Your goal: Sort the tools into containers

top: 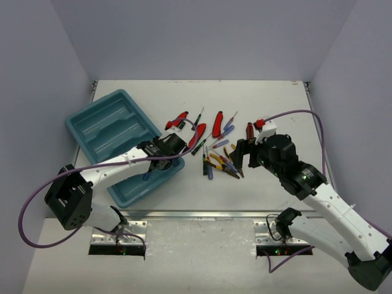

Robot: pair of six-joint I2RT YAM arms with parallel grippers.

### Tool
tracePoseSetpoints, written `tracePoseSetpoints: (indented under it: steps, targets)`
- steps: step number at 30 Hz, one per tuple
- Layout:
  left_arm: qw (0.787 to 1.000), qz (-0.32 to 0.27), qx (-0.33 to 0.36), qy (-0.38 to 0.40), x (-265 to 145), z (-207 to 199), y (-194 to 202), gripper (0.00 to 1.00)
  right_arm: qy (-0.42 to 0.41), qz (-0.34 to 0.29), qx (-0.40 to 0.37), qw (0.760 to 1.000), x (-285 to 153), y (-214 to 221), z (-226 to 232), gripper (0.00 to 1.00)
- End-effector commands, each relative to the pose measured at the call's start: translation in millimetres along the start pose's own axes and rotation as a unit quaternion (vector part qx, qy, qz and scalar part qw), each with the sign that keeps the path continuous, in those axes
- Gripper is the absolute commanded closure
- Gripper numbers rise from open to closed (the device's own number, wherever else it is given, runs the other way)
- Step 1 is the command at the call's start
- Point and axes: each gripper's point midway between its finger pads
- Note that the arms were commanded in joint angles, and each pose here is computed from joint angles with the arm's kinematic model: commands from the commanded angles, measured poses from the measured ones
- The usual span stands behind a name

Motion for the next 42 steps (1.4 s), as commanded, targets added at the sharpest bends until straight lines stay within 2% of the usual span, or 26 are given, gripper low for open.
tracePoseSetpoints:
  steps: [1, 8, 11, 12, 13, 14, 15, 21, 23, 27, 30, 31, 42]
  targets:
    - [1.0, -0.008, 0.001, 0.023, -4, -3, -8, 0.96, 0.007, -0.004, -0.008, 1.0, 4, 1, -5, 0.01]
    - [0.999, 0.008, -0.008, 0.036, -3, -11, -5, 0.54, 0.018, 0.012, -0.006, 1.0, 14, 2, -7, 0.01]
    - [0.999, 0.005, -0.019, 0.031, -7, -6, -6, 0.41, 0.032, 0.024, 0.006, 0.999, 23, 3, -11, 0.01]
    - [0.999, 0.002, -0.03, 0.02, -10, 0, -7, 0.3, 0.043, 0.031, 0.018, 0.998, 29, 3, -13, 0.01]
    - [0.999, 0.001, -0.036, 0.017, -11, 2, -7, 0.23, 0.051, 0.04, 0.022, 0.998, 35, 6, -15, 0.01]
    - [0.999, -0.004, -0.041, 0.013, -14, 5, -8, 0.08, 0.066, 0.041, 0.04, 0.996, 39, 6, -20, 0.01]
    - [0.999, -0.009, -0.047, 0.009, -17, 9, -10, 0.0, 0.086, 0.037, 0.059, 0.994, 43, 4, -26, 0.01]
    - [0.988, -0.043, -0.141, -0.036, -40, 43, -17, 0.0, 0.202, 0.056, 0.141, 0.968, 85, 8, -48, 0.01]
    - [0.974, -0.079, -0.206, -0.048, -57, 61, -26, 0.0, 0.216, 0.099, 0.131, 0.963, 102, 18, -47, 0.03]
    - [0.94, -0.141, -0.306, -0.059, -82, 89, -33, 0.0, 0.124, 0.194, 0.028, 0.973, 124, 51, -31, 0.32]
    - [0.921, -0.195, -0.337, -0.036, -93, 94, -30, 0.0, 0.121, 0.259, -0.04, 0.957, 127, 81, -45, 0.57]
    - [0.911, -0.219, -0.349, -0.028, -100, 99, -32, 0.0, 0.122, 0.27, -0.056, 0.953, 126, 84, -49, 0.62]
    - [0.91, -0.244, -0.332, 0.028, -103, 81, -38, 0.0, 0.139, 0.319, -0.108, 0.931, 145, 112, -71, 0.68]
Point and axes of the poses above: each gripper's point midway between its finger pads, its own x axis out along the fingers, its own z axis along the line the jaws close on, y = z × x, and after that the axes turned 12 degrees about x, right-handed
